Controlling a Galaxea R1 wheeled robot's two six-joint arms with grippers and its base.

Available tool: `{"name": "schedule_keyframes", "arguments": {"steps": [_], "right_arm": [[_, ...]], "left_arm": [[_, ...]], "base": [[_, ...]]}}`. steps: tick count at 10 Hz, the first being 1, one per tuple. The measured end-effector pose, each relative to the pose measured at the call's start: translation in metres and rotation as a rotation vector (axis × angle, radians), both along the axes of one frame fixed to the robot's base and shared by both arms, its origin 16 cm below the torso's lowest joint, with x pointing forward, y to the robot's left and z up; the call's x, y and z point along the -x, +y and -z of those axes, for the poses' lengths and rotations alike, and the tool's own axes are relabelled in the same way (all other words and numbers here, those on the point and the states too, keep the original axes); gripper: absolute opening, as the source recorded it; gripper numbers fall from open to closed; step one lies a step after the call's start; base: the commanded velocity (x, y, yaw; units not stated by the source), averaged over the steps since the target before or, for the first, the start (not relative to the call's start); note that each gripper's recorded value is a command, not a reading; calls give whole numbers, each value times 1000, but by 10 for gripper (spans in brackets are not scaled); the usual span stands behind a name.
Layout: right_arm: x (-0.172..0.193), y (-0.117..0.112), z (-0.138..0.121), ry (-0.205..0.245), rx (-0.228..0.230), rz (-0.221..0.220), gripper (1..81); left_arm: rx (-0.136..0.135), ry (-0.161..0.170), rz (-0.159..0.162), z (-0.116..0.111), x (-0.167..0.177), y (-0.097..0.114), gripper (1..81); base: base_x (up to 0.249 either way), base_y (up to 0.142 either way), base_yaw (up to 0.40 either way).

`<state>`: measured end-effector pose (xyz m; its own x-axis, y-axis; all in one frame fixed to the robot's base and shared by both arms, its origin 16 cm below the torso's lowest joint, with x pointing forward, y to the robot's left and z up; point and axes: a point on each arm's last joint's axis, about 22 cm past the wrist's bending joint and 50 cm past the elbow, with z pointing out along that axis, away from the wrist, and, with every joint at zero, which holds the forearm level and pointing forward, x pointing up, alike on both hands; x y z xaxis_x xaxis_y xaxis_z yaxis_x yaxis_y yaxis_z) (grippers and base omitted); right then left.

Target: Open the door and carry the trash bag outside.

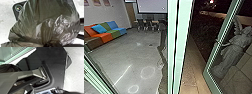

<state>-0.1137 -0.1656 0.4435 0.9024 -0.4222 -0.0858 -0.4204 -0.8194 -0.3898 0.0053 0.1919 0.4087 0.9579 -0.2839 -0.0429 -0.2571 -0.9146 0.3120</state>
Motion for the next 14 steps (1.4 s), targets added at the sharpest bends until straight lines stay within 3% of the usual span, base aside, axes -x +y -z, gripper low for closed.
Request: {"name": "schedule_keyframes", "arguments": {"steps": [6,14], "right_arm": [[1,-2,0,0,3,-1,811],[1,0,0,-1,1,-5,811]], "left_arm": [[1,-1,0,0,1,0,10],[3,1,0,0,1,-2,10]], "base": [[0,0,-210],[-39,0,-11]]}}
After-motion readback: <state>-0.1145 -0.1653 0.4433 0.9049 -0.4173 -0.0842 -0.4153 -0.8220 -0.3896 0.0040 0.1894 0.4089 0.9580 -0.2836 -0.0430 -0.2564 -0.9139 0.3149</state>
